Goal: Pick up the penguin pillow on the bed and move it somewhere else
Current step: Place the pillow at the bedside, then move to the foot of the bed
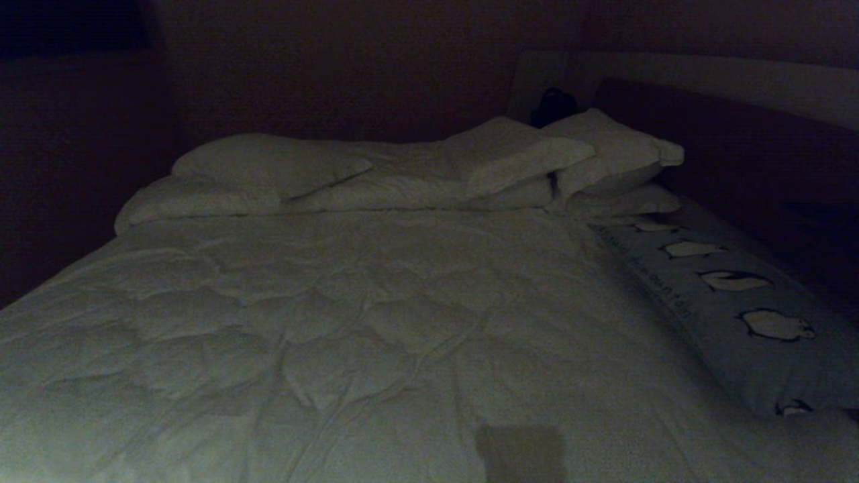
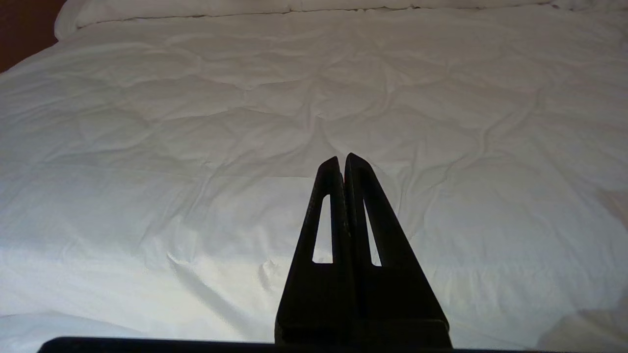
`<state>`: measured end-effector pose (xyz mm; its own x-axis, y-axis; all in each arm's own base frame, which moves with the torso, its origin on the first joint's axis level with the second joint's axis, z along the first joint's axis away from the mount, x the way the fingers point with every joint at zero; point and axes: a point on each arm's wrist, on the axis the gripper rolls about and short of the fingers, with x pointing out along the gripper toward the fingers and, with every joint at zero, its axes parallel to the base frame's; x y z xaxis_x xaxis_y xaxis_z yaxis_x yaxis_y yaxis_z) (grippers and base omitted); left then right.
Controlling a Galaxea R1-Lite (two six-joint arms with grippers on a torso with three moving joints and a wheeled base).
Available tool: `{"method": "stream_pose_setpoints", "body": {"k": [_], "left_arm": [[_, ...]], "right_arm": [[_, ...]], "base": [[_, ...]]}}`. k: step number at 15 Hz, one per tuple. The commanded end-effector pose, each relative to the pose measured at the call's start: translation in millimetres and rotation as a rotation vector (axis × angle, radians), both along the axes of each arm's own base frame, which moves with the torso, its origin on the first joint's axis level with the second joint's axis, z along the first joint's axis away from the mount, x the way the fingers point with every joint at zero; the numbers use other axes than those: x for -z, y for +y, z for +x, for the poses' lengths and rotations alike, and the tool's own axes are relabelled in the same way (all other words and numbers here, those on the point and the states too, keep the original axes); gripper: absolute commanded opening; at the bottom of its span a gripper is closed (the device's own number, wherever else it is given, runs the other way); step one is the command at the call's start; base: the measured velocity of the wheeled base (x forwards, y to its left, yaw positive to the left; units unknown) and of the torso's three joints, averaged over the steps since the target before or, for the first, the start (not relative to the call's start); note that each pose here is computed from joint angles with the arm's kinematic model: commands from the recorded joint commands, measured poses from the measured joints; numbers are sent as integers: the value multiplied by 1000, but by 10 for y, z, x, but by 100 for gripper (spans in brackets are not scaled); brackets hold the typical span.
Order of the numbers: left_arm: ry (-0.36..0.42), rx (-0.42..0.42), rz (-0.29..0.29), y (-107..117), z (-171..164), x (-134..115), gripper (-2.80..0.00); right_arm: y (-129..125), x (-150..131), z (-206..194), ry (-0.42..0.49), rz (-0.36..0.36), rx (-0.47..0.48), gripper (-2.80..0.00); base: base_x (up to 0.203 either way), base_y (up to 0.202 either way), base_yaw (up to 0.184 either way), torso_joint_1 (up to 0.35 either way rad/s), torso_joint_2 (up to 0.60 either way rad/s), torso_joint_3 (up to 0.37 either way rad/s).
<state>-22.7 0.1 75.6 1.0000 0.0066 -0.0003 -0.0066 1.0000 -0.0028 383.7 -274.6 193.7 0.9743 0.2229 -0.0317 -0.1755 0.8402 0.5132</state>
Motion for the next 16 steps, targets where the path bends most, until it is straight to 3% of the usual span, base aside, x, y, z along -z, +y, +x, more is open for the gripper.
{"method": "stream_pose_setpoints", "body": {"k": [1,5,6,7,16], "left_arm": [[0,-1,0,0,0,0,-280],[0,-1,0,0,0,0,-280],[0,-1,1,0,0,0,-280],[0,-1,0,0,0,0,-280],[0,-1,0,0,0,0,-280]], "right_arm": [[141,-409,-223,-75,-57,12,0],[472,-805,-517,-138,-103,20,0],[581,-862,-561,-144,-105,5,-162],[692,-895,-571,-146,-104,-15,-280],[1248,-992,-444,-138,-78,-34,-280]], "base": [[0,0,0,0,0,0],[0,0,0,0,0,0],[0,0,0,0,0,0],[0,0,0,0,0,0],[0,0,0,0,0,0]]}}
